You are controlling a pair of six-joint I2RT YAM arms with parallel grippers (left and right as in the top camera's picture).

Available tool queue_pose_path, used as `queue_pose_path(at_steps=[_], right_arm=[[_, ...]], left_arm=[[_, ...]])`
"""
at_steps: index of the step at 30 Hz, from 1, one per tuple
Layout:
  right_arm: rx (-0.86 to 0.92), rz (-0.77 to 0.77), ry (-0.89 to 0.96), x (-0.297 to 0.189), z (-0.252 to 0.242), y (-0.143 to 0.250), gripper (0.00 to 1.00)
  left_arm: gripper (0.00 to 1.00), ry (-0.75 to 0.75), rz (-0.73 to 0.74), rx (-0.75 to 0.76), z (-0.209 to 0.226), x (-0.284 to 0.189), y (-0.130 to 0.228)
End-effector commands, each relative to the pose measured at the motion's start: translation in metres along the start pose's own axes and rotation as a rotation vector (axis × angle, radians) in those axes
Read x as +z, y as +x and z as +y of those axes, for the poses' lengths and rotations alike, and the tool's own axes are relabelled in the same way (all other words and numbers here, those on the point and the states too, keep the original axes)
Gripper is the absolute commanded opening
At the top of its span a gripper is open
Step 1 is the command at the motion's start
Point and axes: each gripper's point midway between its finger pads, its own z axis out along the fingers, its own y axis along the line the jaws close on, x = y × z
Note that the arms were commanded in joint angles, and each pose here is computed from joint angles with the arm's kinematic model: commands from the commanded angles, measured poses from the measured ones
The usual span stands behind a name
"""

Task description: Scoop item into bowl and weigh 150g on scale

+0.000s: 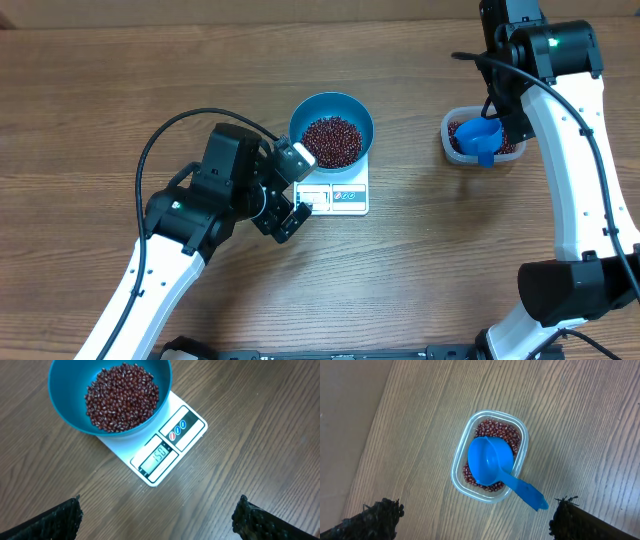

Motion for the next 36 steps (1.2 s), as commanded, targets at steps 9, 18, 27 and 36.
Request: queue_pose_path(at_steps=[9,18,27,36], right_arm=[[0.027,-0.028,-0.044,-0.015,0.002,-0.011,1.00],[0.027,-0.028,-0.044,-0.015,0.002,-0.011,1.00],[0.027,-0.028,-0.044,-0.015,0.002,-0.011,1.00],[0.027,-0.028,-0.044,-0.015,0.002,-0.011,1.00]], left_arm=[[0.99,-0.145,-0.079,-0.131,0.015,-0.032,-0.003],[1.00,-0.273,-0.167,-0.211,0.032,-0.052,-0.008],[0.99,-0.426,-0.304,-0.304,0.057,-0.083,-0.010],[0.99,-0.587,-0.585,-0.361,0.089,-0.120,0.011]])
